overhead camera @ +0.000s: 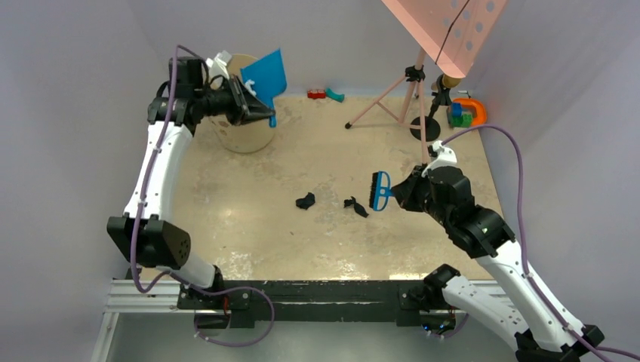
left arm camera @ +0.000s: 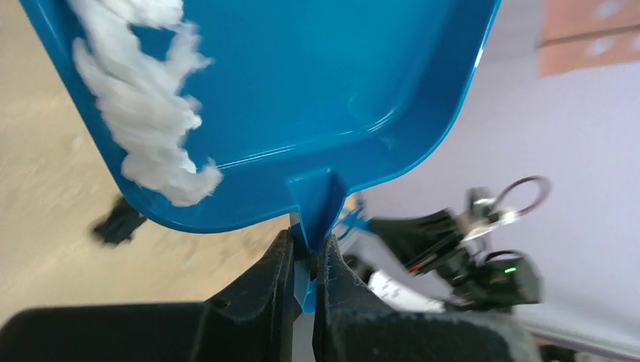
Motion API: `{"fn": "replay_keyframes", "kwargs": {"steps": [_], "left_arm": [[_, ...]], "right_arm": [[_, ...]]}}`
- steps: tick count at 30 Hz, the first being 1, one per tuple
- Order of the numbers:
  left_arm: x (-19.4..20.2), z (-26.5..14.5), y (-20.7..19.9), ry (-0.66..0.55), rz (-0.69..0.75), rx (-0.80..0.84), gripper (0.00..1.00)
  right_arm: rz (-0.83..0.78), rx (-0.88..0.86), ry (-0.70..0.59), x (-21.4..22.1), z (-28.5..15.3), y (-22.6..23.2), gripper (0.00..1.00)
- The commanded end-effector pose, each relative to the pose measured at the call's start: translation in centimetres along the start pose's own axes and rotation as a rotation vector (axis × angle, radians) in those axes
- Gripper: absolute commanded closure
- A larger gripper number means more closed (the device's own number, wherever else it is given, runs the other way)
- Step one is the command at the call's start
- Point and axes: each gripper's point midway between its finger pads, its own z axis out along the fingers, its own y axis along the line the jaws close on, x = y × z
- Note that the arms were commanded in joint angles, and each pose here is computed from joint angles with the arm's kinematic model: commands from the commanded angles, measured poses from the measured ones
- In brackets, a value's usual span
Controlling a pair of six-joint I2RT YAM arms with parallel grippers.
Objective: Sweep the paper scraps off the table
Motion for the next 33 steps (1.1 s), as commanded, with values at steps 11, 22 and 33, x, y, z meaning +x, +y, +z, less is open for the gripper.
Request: {"fn": "replay_keyframes", "kwargs": {"steps": [11,22,33], "left_arm": [[19.3,-5.6,19.2,0.141,0.179,-0.689,0.96],[19.8,-1.5,26.2,0.047,0.242,-0.883,0.96],[21.6,1.1,29.8,0.134,0.271,-0.935,0.88]], "right_arm": [[0.019,-0.063,-0.028,-0.1,0.4,0.9,1.00],[0.028,-0.081,-0.033,0.2,0.1,1.0,1.00],[0.036,-0.086,-0.016,1.2,0.1,0.6,1.00]]}}
